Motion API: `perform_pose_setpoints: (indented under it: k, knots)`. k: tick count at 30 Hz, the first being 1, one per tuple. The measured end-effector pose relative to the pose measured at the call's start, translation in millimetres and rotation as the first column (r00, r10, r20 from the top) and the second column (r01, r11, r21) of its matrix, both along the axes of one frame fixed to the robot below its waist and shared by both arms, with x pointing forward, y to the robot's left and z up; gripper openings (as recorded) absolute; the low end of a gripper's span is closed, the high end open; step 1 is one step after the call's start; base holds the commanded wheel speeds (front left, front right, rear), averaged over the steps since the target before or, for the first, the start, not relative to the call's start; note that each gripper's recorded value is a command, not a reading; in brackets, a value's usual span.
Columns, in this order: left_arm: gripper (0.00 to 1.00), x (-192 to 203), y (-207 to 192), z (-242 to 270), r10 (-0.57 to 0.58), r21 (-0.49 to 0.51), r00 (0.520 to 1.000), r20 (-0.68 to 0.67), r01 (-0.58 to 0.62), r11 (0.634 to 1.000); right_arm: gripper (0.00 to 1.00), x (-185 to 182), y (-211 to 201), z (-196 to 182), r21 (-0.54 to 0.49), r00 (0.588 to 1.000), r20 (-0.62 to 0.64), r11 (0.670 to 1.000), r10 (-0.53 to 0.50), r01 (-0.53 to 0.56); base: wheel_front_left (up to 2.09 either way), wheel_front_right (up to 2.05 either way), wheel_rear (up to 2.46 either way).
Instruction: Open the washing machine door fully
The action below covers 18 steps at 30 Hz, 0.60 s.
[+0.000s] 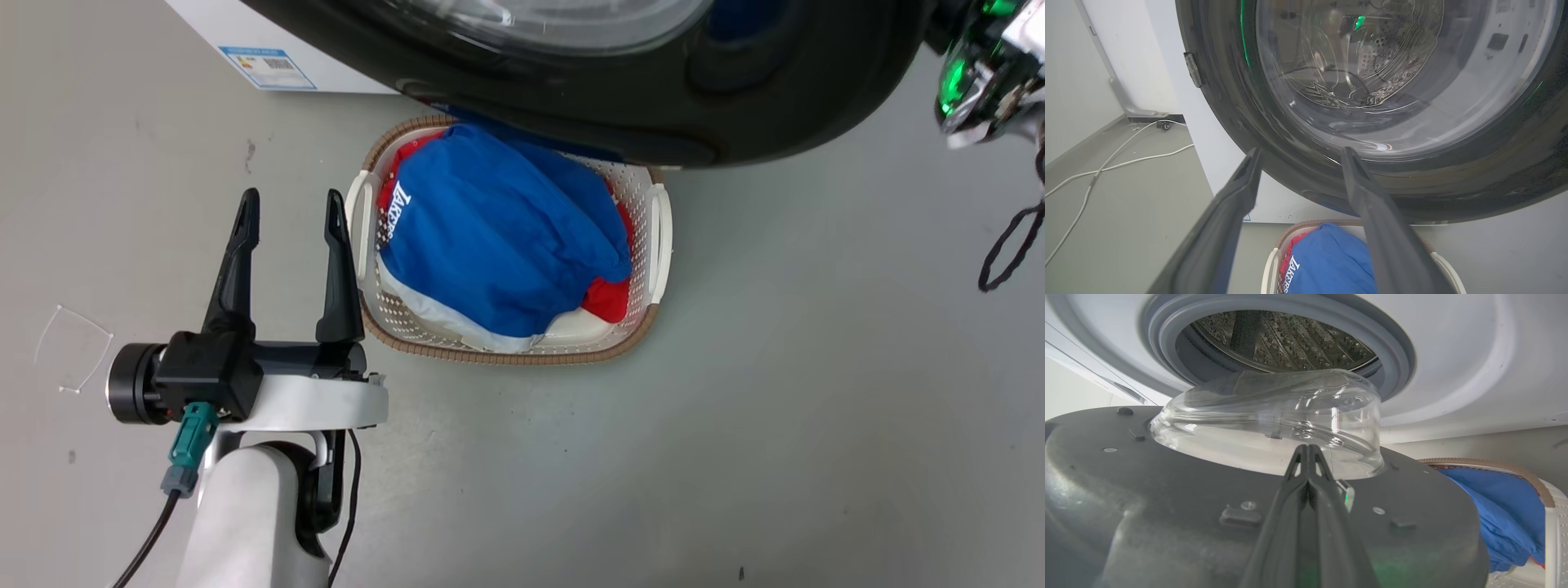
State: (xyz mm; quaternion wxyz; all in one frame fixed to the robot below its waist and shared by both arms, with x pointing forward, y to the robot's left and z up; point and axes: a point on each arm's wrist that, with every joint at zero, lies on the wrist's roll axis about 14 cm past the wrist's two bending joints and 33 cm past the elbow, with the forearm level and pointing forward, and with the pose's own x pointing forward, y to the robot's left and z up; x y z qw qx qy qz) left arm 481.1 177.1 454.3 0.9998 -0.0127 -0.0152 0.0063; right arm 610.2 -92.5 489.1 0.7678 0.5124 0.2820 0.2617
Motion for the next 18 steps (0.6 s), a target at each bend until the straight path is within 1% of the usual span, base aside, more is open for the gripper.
perform_pose_setpoints:
  k: [3,9,18]
  knots:
    - [1.00,-3.0,0.0,4.7,-0.001,-0.001,1.000,0.008,0.001,1.000,0.00,-13.3,5.8,0.7,-0.008,0.999,-0.004,0.999,0.040,-0.040,0.00,0.00,0.00]
    - [1.00,-11.4,1.4,14.1,0.005,-0.002,1.000,0.020,-0.005,1.000,0.00,-44.4,21.7,6.1,0.015,0.993,-0.009,0.993,0.116,-0.116,0.00,0.00,0.00]
    - [1.00,-28.4,3.1,32.9,0.010,0.005,0.999,0.049,-0.010,1.000,0.00,-101.4,43.4,7.1,0.022,0.970,-0.037,0.970,0.242,-0.241,0.00,0.00,0.00]
